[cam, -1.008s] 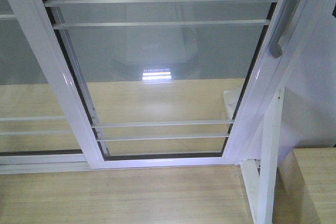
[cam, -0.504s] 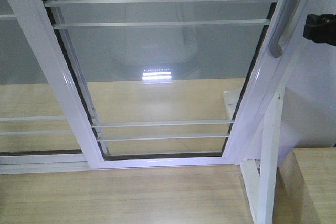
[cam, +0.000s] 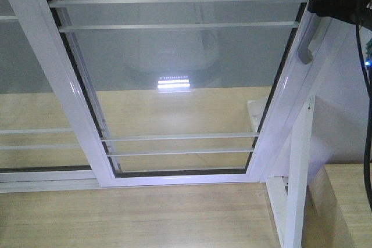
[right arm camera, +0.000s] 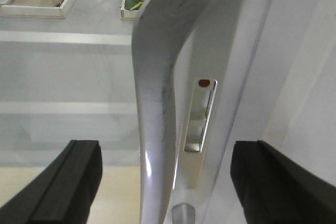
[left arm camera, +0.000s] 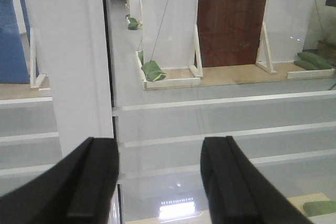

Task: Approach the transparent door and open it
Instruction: 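Reach the right gripper to the silver curved handle and grasp it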

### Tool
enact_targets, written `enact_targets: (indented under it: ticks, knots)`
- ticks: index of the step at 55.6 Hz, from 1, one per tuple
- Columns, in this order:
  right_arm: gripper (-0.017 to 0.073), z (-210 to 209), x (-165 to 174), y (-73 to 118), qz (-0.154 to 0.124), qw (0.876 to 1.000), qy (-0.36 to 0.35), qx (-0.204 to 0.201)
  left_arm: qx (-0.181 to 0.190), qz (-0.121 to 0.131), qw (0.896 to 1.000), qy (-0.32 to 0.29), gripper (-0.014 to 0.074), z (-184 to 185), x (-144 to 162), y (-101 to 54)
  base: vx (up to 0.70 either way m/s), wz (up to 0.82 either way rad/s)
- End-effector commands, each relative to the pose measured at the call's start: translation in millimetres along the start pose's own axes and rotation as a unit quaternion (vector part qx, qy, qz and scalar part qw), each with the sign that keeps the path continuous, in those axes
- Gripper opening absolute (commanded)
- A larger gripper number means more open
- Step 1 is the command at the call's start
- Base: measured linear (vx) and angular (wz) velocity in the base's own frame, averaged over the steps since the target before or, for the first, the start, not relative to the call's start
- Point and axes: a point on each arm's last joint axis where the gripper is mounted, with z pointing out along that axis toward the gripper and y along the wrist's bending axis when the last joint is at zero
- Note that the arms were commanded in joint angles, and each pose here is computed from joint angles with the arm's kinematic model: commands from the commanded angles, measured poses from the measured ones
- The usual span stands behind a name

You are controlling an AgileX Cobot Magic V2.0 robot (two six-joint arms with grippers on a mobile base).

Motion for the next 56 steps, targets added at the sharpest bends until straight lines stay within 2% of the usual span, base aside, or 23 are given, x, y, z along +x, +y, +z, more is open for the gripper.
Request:
enact_targets:
  ticks: [1,9,10,14,25,56]
  knots:
    - [0.0557,-2,-36,-4.8,-0.002,0.995,-0.101,0.01,-0.001,-0.002,0.998,-0.062,0.0486,-4,-22,-0.2,0.0,0.0]
    - [0.0524,17,-37,-5.0,-0.002,0.991,-0.13,0.012,-0.001,-0.002,0.998,-0.062,0.0486,-4,-22,-0.2,0.0,0.0]
    - [0.043,25,-35,-4.5,0.0,0.99,-0.14,0.012,-0.001,-0.002,0.998,-0.062,0.0486,-4,-22,-0.2,0.0,0.0]
    - [0.0345,25,-35,-1.7,0.0,0.99,-0.141,0.008,-0.001,-0.002,0.998,-0.062,0.0486,-4,-22,-0.2,0.0,0.0]
    - [-0.0008,21,-39,12.8,-0.003,0.988,-0.152,-0.008,-0.001,-0.002,0.998,-0.06,0.0486,-4,-21,-0.2,0.0,0.0]
    - [-0.0009,7,-49,79.6,-0.019,0.982,-0.167,-0.087,0.0,-0.002,0.999,-0.049,0.0486,-4,-19,-0.4,0.0,0.0]
